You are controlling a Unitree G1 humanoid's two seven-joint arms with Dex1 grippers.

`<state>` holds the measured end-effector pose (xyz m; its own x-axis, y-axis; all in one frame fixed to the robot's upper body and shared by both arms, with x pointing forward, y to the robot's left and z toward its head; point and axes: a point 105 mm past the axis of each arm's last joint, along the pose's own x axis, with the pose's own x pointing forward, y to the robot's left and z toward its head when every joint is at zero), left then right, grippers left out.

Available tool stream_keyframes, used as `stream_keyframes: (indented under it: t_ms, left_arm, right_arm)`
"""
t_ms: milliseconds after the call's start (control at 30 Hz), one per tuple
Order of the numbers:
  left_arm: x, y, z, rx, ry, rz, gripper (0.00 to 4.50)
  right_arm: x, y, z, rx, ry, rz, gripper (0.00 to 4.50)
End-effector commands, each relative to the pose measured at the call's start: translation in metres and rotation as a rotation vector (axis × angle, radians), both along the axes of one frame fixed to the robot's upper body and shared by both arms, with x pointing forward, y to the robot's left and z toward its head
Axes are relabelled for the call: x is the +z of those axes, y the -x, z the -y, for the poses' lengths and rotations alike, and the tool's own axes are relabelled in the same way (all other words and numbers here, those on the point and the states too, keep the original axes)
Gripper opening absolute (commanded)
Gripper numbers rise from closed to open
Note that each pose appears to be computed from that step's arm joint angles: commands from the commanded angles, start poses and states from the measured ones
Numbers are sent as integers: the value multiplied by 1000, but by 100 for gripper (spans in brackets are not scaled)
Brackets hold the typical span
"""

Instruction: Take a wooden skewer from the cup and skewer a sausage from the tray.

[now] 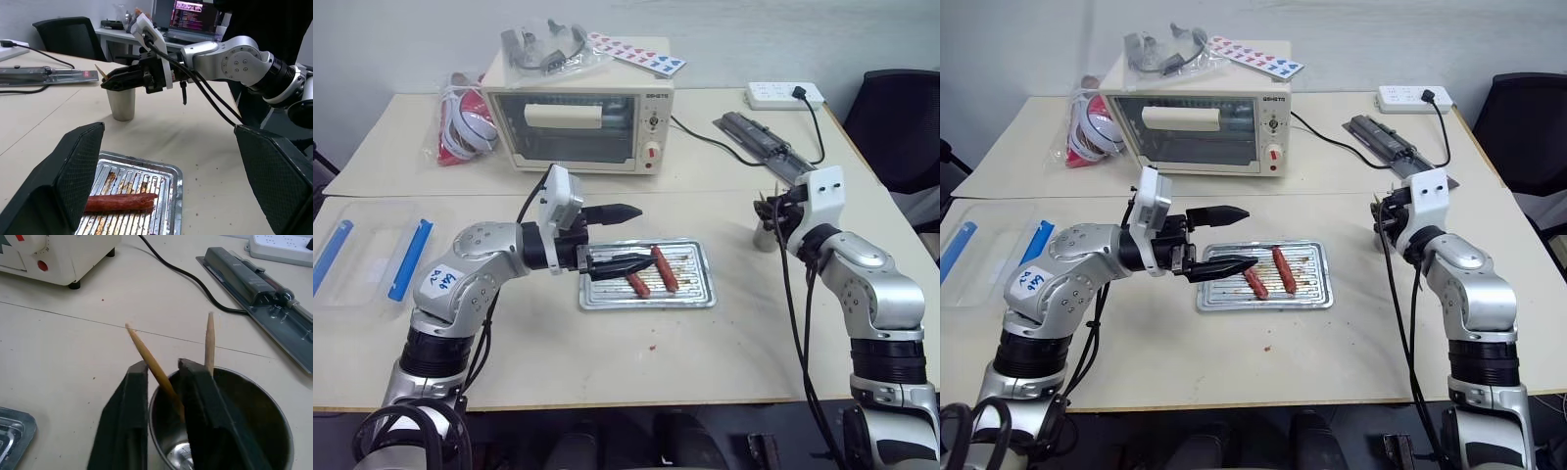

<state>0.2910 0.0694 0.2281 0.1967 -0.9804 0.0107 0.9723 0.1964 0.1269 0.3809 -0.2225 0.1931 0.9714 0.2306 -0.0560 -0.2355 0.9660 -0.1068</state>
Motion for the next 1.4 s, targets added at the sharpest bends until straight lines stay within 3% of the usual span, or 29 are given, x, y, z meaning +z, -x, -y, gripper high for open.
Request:
stream_keyframes:
  t_ms: [33,167,233,367,867,1000,1067,1167,1400]
  left_arm:
    - [10,3,3,-17,3,53,450]
    - [10,3,4,-19,2,55,450]
    - [10,3,4,-20,2,56,450]
    - [10,3,5,-22,2,55,450]
    - [-1,4,7,-6,25,29,450]
    - [-8,2,8,18,42,5,450]
    - [-11,3,10,32,55,7,450]
    - [-12,-4,11,96,91,24,450]
    - [-6,-31,5,278,133,128,450]
  right_arm:
    - [14,2,5,-25,-6,57,41]
    - [15,3,7,-34,-10,61,41]
    - [17,4,7,-36,-14,68,7]
    - [20,6,7,-37,-16,80,0]
    - [101,33,8,-32,-8,212,0]
    - [128,37,-6,25,-202,215,0]
    - [131,35,-20,76,-420,147,0]
    - [115,32,-58,192,-663,-15,0]
    - [89,34,-119,287,-952,-206,0]
